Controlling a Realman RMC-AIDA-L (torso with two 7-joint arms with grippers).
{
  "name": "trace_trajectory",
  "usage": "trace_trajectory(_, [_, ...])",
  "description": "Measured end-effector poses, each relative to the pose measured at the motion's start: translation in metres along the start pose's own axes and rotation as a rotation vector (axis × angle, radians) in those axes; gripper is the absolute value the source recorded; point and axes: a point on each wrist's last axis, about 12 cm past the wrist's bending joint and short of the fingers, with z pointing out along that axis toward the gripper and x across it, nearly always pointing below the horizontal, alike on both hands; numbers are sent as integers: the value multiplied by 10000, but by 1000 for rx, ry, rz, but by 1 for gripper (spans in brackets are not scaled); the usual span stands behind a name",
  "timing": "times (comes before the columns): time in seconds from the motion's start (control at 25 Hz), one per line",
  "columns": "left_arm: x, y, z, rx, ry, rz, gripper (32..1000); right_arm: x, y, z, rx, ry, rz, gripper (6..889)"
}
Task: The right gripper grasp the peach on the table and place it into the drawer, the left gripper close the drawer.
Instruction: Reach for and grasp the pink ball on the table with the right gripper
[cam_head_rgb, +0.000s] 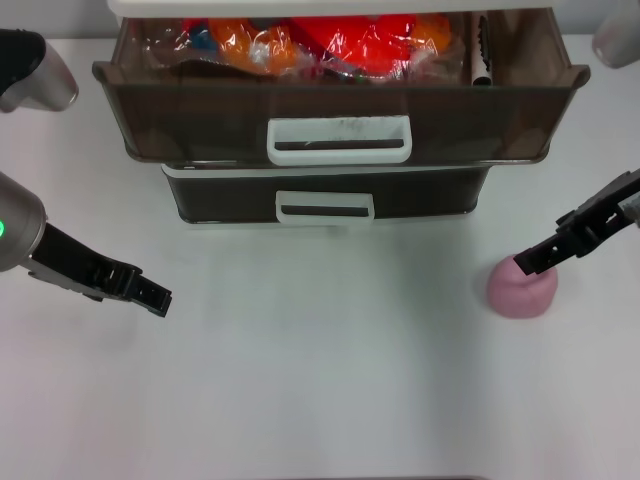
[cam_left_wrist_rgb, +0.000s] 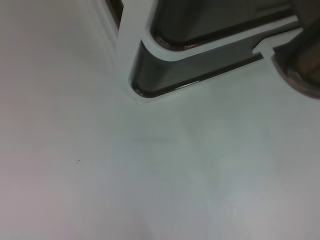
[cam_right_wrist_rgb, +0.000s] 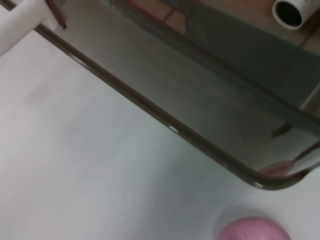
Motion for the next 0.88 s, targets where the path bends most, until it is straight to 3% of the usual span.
trace_trajectory(0.6, [22, 25, 46, 3, 14, -7, 851, 16, -14, 51, -18, 20, 10, 788])
trace_trajectory(0.88, [31, 48, 41, 3, 10, -13, 852, 73, -126, -33, 0, -8, 42, 788])
